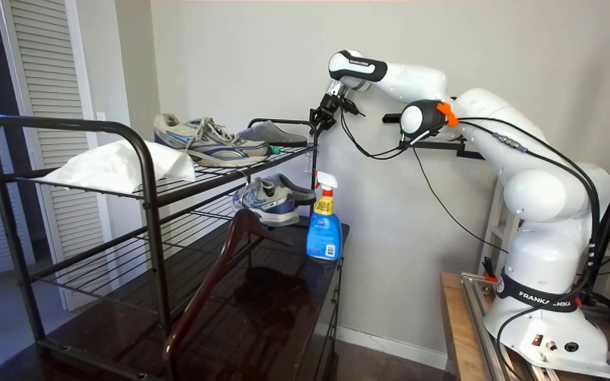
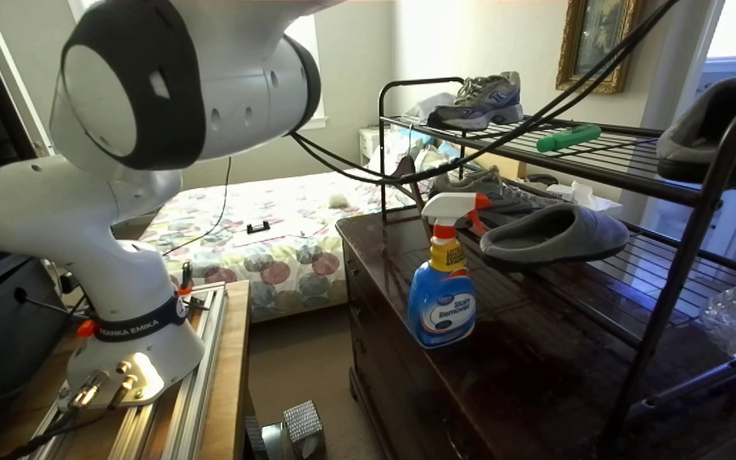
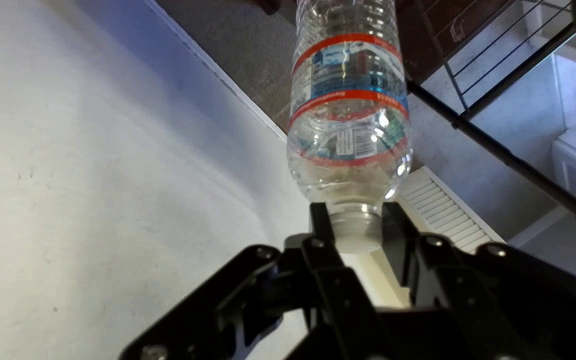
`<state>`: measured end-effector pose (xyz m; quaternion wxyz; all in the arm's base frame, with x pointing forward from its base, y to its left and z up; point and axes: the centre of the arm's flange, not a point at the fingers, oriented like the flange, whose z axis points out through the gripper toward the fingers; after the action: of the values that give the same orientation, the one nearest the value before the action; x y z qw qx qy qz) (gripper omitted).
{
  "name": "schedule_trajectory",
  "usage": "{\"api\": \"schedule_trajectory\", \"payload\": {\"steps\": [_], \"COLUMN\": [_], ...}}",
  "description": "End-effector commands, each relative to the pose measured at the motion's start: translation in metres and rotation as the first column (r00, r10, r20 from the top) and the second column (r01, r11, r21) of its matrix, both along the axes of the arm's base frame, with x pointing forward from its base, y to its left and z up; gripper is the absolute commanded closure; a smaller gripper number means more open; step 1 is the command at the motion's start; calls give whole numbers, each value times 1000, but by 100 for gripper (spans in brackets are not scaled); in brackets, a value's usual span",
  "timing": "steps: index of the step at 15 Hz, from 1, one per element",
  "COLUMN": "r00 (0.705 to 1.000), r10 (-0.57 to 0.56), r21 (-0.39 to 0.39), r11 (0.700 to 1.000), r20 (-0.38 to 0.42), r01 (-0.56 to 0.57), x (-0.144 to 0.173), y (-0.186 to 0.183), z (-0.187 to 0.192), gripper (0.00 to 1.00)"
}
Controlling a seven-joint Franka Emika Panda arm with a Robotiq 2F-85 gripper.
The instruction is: Put the water bottle on the second shelf of the rack.
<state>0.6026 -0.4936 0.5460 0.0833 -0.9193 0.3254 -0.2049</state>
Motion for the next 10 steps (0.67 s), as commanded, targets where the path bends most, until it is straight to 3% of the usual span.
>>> {"api": "schedule_trajectory", "payload": {"steps": [1, 6, 10], "r00": [1000, 998, 998], "r10": [17, 36, 54], "r21": [44, 44, 92], "r11": [999, 998, 994], "r20": [11, 46, 42], "r01": [-18, -38, -58], "x": [8, 21, 32], "y": [2, 16, 28], "z": [-9, -18, -27], "gripper": [92, 92, 92]}}
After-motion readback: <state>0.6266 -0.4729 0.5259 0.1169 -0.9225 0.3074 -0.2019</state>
